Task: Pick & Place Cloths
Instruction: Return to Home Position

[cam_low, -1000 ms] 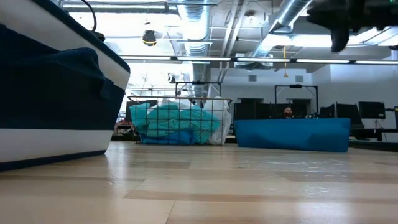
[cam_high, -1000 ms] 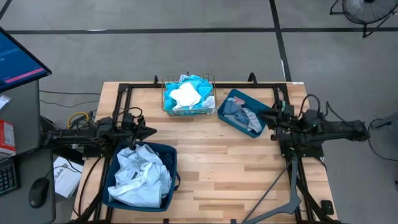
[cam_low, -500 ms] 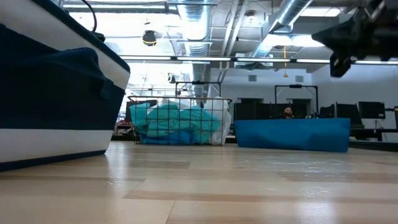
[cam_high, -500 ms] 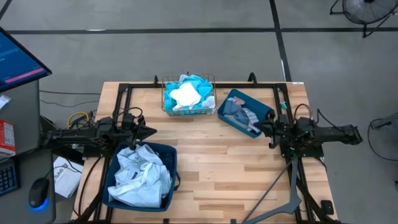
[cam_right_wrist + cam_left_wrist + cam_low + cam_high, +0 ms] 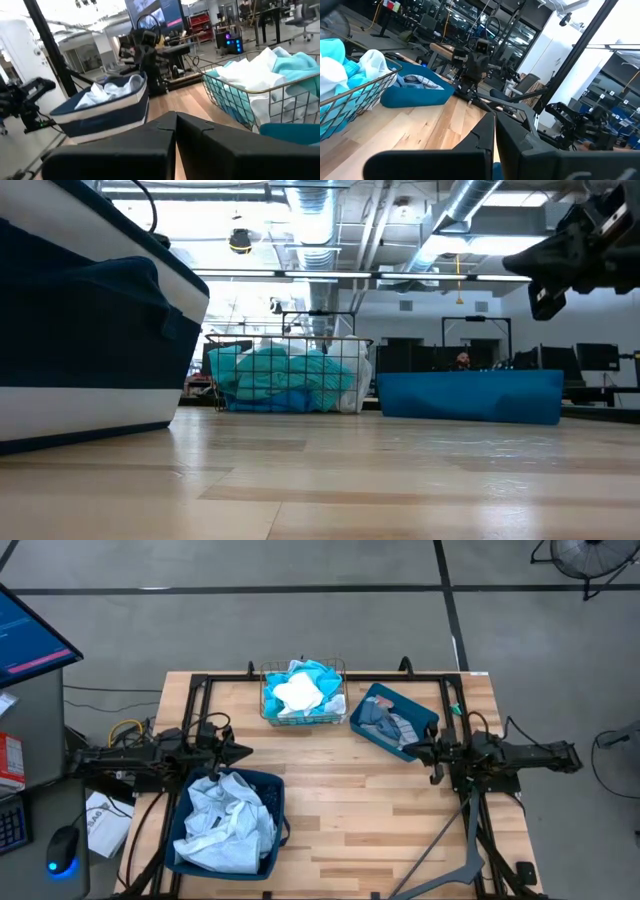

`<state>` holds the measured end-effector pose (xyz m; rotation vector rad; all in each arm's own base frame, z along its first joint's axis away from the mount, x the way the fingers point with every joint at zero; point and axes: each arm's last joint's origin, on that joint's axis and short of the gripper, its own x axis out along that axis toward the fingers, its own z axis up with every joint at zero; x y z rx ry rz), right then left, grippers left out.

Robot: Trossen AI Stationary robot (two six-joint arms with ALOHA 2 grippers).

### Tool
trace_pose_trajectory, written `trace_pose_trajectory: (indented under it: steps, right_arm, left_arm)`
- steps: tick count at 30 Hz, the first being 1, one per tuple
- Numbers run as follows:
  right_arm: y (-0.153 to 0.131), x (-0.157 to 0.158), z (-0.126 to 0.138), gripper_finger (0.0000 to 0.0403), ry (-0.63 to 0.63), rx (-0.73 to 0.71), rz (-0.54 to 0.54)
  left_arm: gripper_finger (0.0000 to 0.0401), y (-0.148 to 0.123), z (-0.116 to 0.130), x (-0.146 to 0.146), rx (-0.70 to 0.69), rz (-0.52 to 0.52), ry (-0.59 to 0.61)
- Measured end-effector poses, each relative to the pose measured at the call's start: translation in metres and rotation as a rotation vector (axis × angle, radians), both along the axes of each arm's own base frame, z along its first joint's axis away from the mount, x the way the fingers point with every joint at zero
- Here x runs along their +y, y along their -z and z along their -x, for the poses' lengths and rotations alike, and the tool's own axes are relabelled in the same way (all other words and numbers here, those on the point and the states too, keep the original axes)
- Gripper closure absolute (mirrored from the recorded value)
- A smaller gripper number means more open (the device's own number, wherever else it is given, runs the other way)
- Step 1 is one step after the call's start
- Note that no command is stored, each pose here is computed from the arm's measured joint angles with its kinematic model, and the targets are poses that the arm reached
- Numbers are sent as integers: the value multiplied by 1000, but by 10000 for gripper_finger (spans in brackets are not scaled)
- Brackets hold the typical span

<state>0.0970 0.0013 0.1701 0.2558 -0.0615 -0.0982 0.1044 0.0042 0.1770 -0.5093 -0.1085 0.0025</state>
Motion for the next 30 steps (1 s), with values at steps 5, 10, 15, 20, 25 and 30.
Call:
trace_pose_trajectory:
  steps: [5,10,15,20,25,30]
  right_arm:
    - [1,0,-1,398,7,12,-27]
    - [1,0,-1,398,7,7,-28]
    - [1,0,-1,398,7,9,-31]
    - [1,0,-1,398,7,9,-31]
    - [1,0,-1,398,7,9,-31]
    - [1,0,-1,398,7,9,-31]
  left_arm:
    - [400,0,0,0,4,0,0]
    - [400,0,0,0,-2,0,0]
    - [400,0,0,0,-3,0,0]
    - [400,-1,0,0,-5,0,0]
    - [400,-1,0,0,-6,0,0]
    - [400,-1,0,0,-6,-1,0]
